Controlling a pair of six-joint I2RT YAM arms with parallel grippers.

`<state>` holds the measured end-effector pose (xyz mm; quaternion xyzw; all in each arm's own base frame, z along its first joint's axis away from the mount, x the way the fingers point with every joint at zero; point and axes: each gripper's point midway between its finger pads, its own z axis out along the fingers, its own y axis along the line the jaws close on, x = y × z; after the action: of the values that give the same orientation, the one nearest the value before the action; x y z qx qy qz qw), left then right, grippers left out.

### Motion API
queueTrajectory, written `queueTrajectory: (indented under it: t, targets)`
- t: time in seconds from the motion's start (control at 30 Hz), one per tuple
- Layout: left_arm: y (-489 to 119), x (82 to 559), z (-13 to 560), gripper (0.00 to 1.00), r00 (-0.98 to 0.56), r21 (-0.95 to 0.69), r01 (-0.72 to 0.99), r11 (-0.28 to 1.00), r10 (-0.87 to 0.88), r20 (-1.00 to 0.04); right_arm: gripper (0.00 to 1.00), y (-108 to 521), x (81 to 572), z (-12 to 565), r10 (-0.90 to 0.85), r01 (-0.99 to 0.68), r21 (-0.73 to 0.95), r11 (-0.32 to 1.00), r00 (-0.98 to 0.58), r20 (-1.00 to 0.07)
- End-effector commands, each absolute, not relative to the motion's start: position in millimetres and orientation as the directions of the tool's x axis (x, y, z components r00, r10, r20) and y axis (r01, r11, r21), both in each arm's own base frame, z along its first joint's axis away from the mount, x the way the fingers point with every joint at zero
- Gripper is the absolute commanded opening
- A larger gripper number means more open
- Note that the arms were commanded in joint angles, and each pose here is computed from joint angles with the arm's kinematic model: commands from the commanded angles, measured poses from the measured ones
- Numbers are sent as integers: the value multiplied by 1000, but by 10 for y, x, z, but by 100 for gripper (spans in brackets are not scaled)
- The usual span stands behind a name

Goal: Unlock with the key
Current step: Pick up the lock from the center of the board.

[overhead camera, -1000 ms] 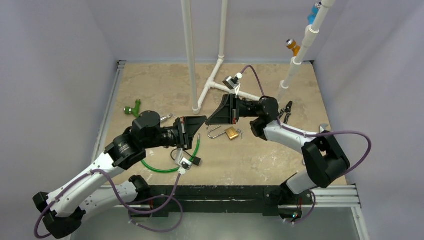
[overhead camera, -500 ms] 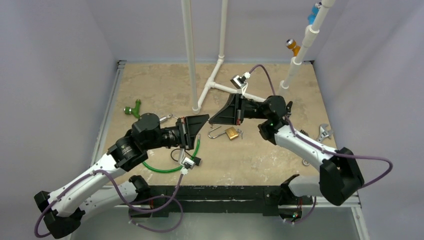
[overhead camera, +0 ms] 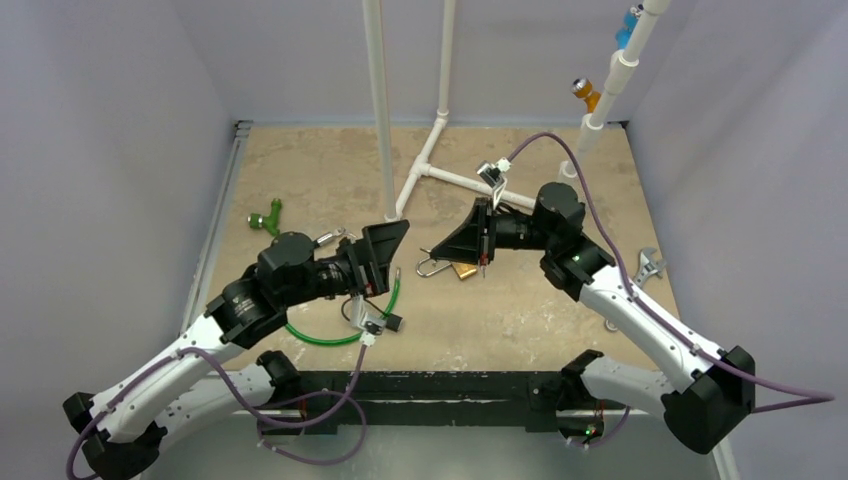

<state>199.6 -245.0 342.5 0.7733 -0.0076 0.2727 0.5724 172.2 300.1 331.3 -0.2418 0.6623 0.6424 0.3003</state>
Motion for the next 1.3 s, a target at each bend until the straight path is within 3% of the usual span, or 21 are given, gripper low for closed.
queueTrajectory:
  t: [0.0, 0.1, 0.17, 0.23, 0.3, 0.53, 0.73, 0.9, 1.07, 1.27]
  targets:
    - [-2195, 2040, 3405, 100, 875, 936, -58, -348, 433, 216, 0, 2866, 1755, 3078, 20, -744, 637, 204, -647, -762]
    - [-2113, 1916, 3209, 100, 846, 901, 328, -285, 513, -145, 0, 2769, 1793, 2973, -5, -753, 591, 290, -618, -786]
    - [-2036, 1655, 2813, 100, 705, 701, 652, -289, 571, -421, 0, 2676, 1838, 2893, -24, -748, 554, 366, -603, -797]
    - [-2040, 1416, 2507, 100, 596, 515, 794, -322, 577, -558, 0, 2587, 1824, 2833, -41, -741, 530, 411, -596, -802]
    - [-2064, 1264, 2203, 100, 543, 408, 840, -358, 574, -613, 0, 2482, 1829, 2797, -30, -724, 506, 468, -585, -810]
    - [-2108, 1174, 1357, 100, 472, 226, 872, -435, 621, -626, 0, 2223, 1781, 2829, 35, -666, 482, 569, -566, -824]
    - [-2280, 1345, 961, 100, 424, 135, 888, -440, 668, -611, 0, 2124, 1745, 2889, 60, -653, 469, 594, -546, -836]
    - [-2390, 1478, 703, 92, 405, 113, 897, -428, 692, -598, 0, 2042, 1708, 2975, 87, -639, 465, 612, -530, -843]
    - [-2388, 1593, 494, 92, 477, 167, 871, -462, 713, -514, 0, 1979, 1646, 3015, 111, -624, 477, 619, -532, -840]
    - [-2309, 1636, 300, 84, 460, 50, 873, -485, 787, -411, 0, 1950, 1639, 3139, 123, -625, 470, 623, -515, -848]
